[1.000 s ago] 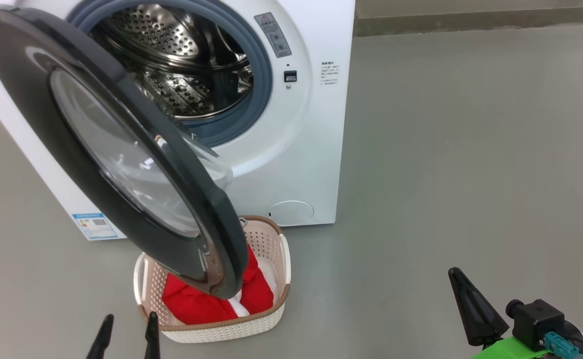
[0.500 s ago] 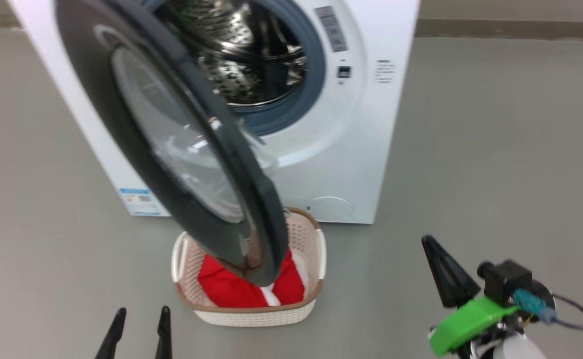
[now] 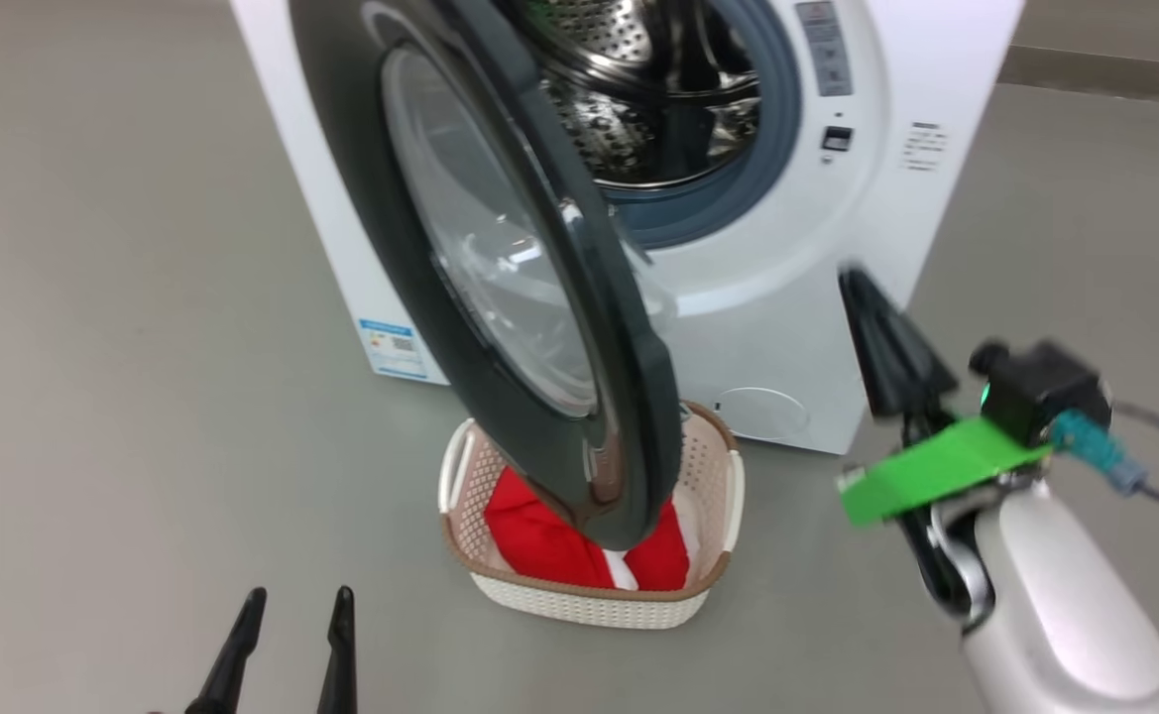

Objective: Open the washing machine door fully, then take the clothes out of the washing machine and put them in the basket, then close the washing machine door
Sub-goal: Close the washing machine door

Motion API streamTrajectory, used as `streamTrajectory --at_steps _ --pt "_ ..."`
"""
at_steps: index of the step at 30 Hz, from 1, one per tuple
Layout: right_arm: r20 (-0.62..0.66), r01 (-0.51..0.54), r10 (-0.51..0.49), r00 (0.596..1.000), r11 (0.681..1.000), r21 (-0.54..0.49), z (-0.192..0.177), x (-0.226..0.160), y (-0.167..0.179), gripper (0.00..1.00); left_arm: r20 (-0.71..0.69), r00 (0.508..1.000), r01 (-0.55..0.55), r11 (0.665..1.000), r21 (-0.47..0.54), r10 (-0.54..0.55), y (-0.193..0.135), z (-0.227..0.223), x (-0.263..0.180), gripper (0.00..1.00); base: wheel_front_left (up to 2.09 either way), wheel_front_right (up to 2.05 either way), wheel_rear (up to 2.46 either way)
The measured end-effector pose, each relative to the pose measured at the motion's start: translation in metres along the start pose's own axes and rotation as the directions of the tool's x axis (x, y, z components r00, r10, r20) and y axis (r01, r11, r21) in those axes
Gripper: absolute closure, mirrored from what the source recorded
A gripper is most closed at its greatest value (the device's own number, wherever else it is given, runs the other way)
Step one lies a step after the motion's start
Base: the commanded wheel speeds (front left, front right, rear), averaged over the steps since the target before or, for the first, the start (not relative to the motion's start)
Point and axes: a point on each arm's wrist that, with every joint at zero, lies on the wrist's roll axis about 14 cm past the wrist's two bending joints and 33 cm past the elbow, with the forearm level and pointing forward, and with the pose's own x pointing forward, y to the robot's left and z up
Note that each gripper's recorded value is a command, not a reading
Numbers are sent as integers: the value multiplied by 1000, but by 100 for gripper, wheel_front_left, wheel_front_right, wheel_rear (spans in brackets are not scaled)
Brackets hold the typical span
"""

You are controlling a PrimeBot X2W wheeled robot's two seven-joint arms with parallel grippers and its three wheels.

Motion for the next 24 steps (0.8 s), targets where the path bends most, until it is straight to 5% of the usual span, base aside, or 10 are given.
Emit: streamTrajectory --at_steps 6,11,16,24 --pt "249 -205 201 947 979 -11 78 24 66 100 4 1000 -25 1000 3 25 8 1 -4 0 0 0 0" --pt "279 -353 337 899 936 7 89 16 116 100 7 1000 -29 1000 3 29 9 2 -7 0 0 0 0" --pt "134 -452 440 888 889 75 51 -2 154 100 11 999 -39 999 4 39 13 3 -9 0 0 0 0" --pt "-112 -434 456 883 883 178 -26 -28 161 100 13 999 -46 999 6 46 15 2 -10 0 0 0 0"
